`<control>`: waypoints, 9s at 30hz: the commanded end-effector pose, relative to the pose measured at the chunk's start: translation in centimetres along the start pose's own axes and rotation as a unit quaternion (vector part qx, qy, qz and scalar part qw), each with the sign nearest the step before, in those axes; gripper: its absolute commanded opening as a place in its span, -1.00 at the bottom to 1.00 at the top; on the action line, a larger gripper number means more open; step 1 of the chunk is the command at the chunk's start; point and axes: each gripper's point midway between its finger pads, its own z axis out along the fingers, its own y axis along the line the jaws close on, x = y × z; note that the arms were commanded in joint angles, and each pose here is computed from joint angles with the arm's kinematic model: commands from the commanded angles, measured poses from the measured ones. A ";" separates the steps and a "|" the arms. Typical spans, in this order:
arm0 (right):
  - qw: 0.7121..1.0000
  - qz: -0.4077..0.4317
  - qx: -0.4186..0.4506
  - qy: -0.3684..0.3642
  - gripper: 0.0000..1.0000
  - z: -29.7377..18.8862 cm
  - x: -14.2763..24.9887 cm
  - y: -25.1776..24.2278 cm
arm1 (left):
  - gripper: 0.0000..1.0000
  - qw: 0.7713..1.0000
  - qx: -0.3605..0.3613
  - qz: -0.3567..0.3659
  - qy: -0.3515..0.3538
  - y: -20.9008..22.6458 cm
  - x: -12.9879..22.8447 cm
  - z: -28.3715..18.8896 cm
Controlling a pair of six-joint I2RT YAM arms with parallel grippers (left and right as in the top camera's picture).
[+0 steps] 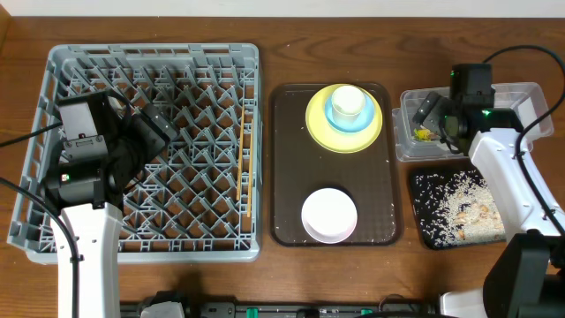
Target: Sort waste into correct bins and load items into the dishwasher rack
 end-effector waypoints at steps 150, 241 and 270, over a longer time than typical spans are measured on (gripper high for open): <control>0.986 -0.126 0.075 -0.081 0.98 -14.1 -1.0 -3.4 | 0.86 1.000 0.002 -0.004 -0.003 -0.1 -0.4 -0.2; 0.986 -0.126 0.075 -0.081 0.98 -14.1 -1.0 -3.4 | -0.34 0.825 0.022 0.529 0.199 -11.4 42.6 8.6; 0.986 -0.126 0.075 -0.081 0.98 -14.1 -1.0 -3.4 | -0.61 0.826 0.025 0.532 0.186 -11.9 41.9 8.4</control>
